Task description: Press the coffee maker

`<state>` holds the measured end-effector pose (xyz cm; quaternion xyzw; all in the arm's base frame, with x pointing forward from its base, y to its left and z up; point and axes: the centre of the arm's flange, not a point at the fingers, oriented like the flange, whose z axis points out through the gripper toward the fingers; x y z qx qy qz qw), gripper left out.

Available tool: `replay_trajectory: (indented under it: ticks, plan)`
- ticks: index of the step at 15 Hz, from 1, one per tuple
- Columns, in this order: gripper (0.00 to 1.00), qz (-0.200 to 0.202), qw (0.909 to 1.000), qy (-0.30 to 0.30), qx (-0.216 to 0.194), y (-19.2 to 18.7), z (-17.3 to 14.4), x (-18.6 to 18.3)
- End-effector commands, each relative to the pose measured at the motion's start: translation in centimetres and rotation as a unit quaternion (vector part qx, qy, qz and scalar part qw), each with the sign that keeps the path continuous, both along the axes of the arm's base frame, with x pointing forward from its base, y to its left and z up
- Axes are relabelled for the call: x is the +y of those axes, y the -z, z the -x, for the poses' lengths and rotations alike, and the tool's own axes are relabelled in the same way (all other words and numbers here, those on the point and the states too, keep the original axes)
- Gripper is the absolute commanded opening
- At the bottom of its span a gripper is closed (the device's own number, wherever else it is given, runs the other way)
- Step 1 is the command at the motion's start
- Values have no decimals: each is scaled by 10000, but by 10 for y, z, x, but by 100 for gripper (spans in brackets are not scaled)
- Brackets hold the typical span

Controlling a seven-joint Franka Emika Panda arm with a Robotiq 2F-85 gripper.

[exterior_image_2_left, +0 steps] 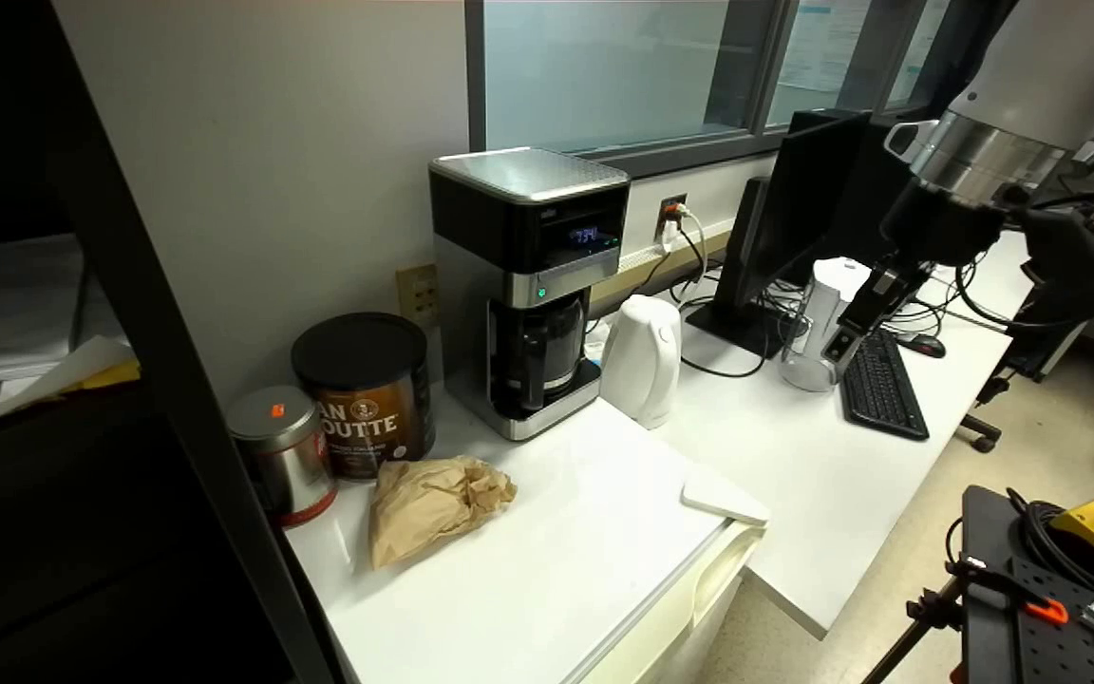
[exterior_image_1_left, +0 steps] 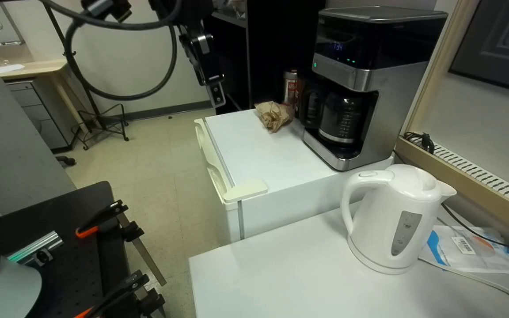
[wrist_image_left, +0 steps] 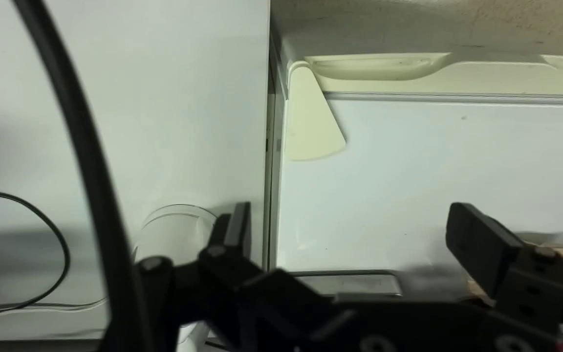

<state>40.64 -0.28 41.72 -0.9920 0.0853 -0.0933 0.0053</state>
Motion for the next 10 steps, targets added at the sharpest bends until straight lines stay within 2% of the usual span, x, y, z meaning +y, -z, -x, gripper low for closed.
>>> replay_trajectory:
  ticks: [1,6,10]
  plan:
    - [100,0,10000,0,0,0,0,0]
    - [100,649,9978,-135,-46,0,-8,4]
    - [100,1414,9894,-294,-151,0,-17,10]
